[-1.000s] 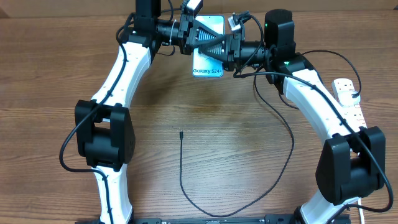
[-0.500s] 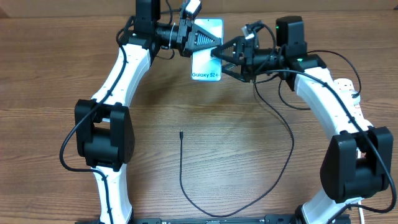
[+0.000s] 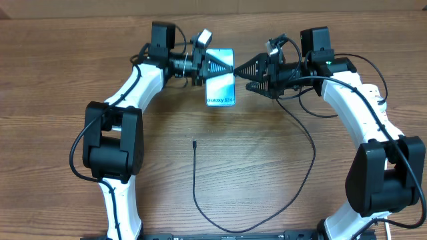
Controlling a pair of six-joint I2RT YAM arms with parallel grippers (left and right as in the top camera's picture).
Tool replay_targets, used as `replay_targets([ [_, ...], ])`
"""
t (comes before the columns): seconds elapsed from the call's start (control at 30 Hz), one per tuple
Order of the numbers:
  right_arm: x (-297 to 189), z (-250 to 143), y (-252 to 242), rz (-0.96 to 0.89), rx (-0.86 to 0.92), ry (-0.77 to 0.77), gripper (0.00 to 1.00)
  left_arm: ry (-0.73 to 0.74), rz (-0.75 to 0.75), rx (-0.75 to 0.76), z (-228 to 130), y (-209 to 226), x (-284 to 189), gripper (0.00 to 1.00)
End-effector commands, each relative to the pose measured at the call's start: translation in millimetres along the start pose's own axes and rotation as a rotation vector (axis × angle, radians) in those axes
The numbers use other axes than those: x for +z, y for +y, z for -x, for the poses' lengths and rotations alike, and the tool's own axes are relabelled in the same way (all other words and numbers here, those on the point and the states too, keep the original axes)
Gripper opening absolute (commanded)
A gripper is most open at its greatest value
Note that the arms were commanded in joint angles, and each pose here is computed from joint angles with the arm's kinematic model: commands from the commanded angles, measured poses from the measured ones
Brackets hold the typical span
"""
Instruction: Plug charger to phone and switch on socket
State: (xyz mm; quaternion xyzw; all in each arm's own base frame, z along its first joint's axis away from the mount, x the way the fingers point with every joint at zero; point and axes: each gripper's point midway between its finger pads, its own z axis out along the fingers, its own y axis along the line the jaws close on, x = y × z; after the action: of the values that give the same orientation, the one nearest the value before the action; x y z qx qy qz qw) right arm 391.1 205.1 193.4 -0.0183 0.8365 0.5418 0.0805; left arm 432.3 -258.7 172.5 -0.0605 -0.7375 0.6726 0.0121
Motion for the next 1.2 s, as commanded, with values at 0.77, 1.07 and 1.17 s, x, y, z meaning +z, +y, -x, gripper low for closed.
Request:
replay_targets([
  [0.77, -38.2, -35.6, -127.5, -0.701, 0.117, -0.003, 0.15, -0.126, 0.32, -0.065, -23.3, 90.7, -27.0, 0.04],
  [1.07, -29.7, -52.4, -131.9, -0.709, 0.133, 0.047, 0.04, -0.183, 0.353, -0.123, -15.9, 98.6, -45.6, 0.04],
  [1.17, -20.6, -56.7, -127.2, -0.706, 0.111, 0.068, 0.04, -0.201, 0.355, -0.134, -13.6, 100.1, -54.9, 0.04],
])
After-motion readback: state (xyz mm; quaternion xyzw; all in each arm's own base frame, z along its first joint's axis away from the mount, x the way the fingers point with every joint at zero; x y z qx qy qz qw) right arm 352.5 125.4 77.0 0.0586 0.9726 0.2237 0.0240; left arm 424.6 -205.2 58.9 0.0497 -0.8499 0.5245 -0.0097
